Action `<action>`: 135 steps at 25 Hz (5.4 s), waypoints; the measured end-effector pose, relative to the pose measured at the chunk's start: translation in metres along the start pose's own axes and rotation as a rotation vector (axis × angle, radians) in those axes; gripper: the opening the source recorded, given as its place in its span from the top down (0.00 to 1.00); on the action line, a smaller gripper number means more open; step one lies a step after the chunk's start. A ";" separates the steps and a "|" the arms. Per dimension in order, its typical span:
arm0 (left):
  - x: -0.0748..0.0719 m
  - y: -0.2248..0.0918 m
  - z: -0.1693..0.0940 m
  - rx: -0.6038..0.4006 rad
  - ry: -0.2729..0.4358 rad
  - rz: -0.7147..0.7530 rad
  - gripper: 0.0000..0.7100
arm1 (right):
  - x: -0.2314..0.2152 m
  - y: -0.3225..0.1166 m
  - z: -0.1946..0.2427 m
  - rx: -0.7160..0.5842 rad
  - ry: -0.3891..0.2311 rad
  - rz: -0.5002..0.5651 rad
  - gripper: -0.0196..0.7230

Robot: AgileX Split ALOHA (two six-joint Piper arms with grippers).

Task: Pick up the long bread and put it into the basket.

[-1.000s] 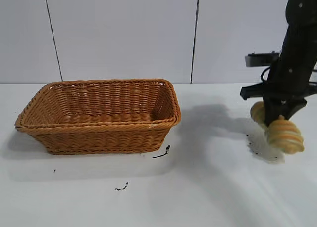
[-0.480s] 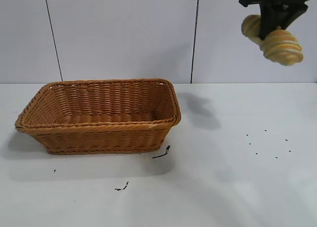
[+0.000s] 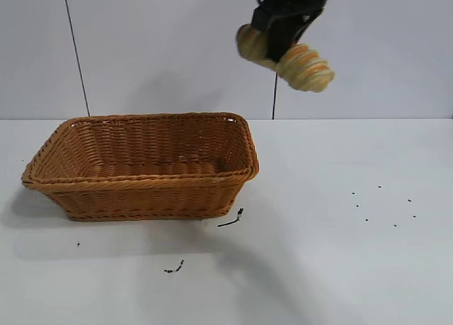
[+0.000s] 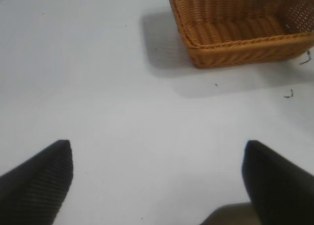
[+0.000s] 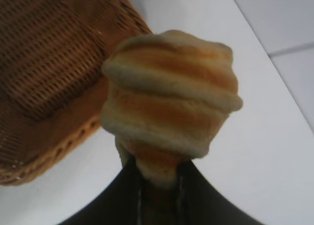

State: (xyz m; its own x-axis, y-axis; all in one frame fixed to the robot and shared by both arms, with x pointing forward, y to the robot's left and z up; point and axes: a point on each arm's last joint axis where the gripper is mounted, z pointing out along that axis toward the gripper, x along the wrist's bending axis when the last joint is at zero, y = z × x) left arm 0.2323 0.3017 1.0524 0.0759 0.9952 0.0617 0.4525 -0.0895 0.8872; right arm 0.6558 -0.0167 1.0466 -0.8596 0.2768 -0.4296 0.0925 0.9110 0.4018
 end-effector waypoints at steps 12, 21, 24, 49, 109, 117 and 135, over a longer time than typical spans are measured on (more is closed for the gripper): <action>0.000 0.000 0.000 0.000 0.000 0.000 0.02 | 0.041 0.007 0.078 -0.031 0.077 -0.015 0.85; 0.000 0.000 0.000 0.000 0.000 0.000 0.02 | 0.048 0.005 0.090 -0.038 0.111 0.016 0.84; 0.000 0.000 0.000 0.000 0.000 0.000 0.02 | 0.049 0.005 0.090 -0.042 0.119 0.024 0.61; 0.000 0.000 0.000 0.000 0.000 0.000 0.02 | 0.013 0.012 0.017 -0.066 0.068 0.506 0.04; 0.000 0.000 0.000 0.000 0.000 0.000 0.02 | 0.177 -0.268 -0.274 0.139 -0.285 1.237 0.04; 0.000 0.000 0.000 0.000 0.000 0.000 0.02 | 0.256 -0.288 -0.281 -0.116 -0.421 1.199 0.04; 0.000 0.000 0.000 0.000 0.000 0.000 0.02 | 0.282 -0.290 -0.300 -0.325 -0.549 1.138 0.04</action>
State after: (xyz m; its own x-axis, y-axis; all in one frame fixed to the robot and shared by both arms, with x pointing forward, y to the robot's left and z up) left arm 0.2323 0.3017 1.0524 0.0759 0.9952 0.0617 0.4525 -0.0895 0.8872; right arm 0.2355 -0.2942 1.0515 -0.0563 0.9977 0.0379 0.4366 -0.0096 0.8996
